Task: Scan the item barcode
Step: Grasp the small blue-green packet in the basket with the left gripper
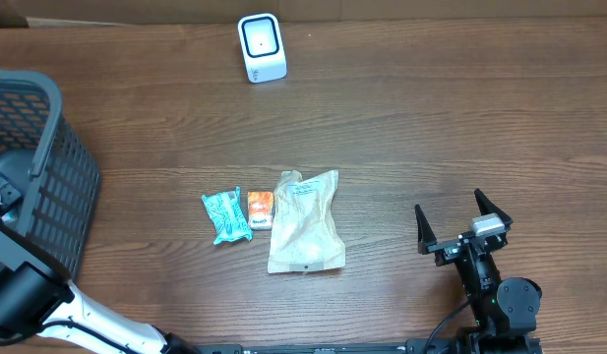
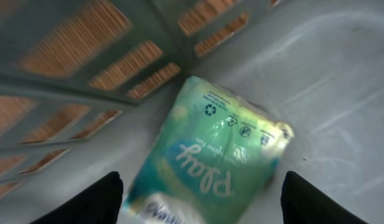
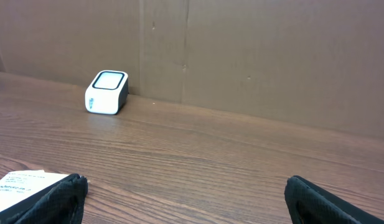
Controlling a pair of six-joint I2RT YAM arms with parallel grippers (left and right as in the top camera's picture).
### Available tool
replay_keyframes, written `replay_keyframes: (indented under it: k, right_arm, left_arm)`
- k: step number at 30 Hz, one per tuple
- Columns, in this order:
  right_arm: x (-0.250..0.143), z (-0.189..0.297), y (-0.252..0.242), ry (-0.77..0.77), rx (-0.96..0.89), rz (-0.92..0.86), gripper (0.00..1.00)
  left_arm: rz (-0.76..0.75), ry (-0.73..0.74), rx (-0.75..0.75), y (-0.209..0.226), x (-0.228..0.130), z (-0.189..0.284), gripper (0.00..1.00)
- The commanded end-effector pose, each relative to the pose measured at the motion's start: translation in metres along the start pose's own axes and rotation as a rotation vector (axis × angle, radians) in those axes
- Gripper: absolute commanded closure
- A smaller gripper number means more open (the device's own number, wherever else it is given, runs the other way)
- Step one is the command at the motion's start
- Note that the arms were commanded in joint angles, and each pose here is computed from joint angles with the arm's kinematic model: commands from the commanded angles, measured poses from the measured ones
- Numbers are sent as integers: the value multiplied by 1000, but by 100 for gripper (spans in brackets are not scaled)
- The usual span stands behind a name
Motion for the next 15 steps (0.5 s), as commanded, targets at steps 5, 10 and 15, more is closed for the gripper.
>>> replay_keyframes:
  k: [5,10,15]
  right_arm:
    - [-2,0,0,-4,-2,-6,0]
    - [-2,0,0,-4,-2,-6,0]
    - [-2,0,0,-4,-2,-6,0]
  left_arm:
    - [-18,77,0,-6,-12,-21,96]
    - [-36,106,-12,-9,-6,-4,96]
    - [10,79,-35,-11,16,45,96]
Point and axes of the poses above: each gripper's point midway between its finger pads, its own z axis back along the fingers, its own y axis along the line the jaws close on, x = y × z, the point moved 10 cm from there along z, back along the fingers, and after that the axes turned 12 degrees about -z, right-handed, at the moved point
